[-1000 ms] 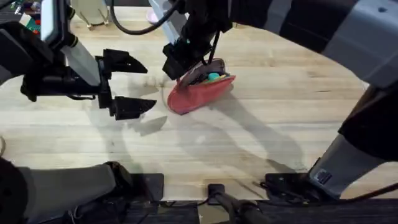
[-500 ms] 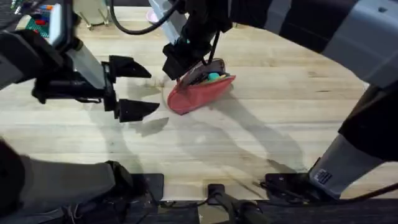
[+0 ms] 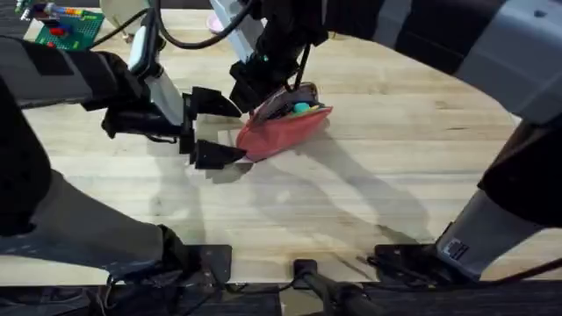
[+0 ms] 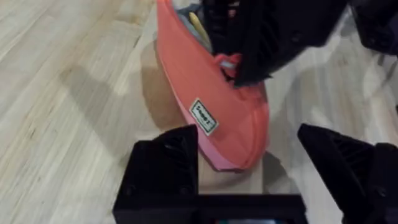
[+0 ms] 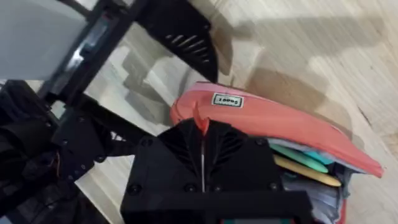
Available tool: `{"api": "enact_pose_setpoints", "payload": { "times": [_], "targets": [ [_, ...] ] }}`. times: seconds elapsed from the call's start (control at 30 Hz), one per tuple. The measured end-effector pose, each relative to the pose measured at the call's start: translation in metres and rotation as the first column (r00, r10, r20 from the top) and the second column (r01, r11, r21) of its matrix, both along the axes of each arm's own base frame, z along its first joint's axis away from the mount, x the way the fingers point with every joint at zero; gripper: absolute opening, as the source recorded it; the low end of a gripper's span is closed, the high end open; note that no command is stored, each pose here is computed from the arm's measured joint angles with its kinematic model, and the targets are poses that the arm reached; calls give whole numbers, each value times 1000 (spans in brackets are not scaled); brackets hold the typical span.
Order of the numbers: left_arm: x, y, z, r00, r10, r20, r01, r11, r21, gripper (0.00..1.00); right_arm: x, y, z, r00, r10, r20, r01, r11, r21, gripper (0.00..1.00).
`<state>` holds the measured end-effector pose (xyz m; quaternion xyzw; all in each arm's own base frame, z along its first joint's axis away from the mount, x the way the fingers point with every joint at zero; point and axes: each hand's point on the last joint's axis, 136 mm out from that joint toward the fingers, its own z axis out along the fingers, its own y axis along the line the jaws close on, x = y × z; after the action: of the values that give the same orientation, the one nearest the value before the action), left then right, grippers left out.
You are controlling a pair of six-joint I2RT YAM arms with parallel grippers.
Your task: Unzip the bag, pick up the pens from the table one at a time and place them inside, then zip the bag closed.
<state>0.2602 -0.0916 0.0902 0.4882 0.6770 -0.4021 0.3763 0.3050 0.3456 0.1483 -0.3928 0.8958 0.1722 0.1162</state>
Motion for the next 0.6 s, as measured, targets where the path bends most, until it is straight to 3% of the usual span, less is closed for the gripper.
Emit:
{"api": "enact_pose_setpoints", "payload": {
  "times": [0.5, 0.6],
  "targets": [
    [14, -25, -8, 999, -35, -8, 35, 999, 22, 995, 0, 0, 0, 1000, 0, 0, 0, 1000, 0, 33],
    [13, -25, -9, 999, -29, -29, 29, 999, 28, 851, 0, 0, 0, 1000, 0, 0, 0, 1000, 0, 33]
  ]
}}
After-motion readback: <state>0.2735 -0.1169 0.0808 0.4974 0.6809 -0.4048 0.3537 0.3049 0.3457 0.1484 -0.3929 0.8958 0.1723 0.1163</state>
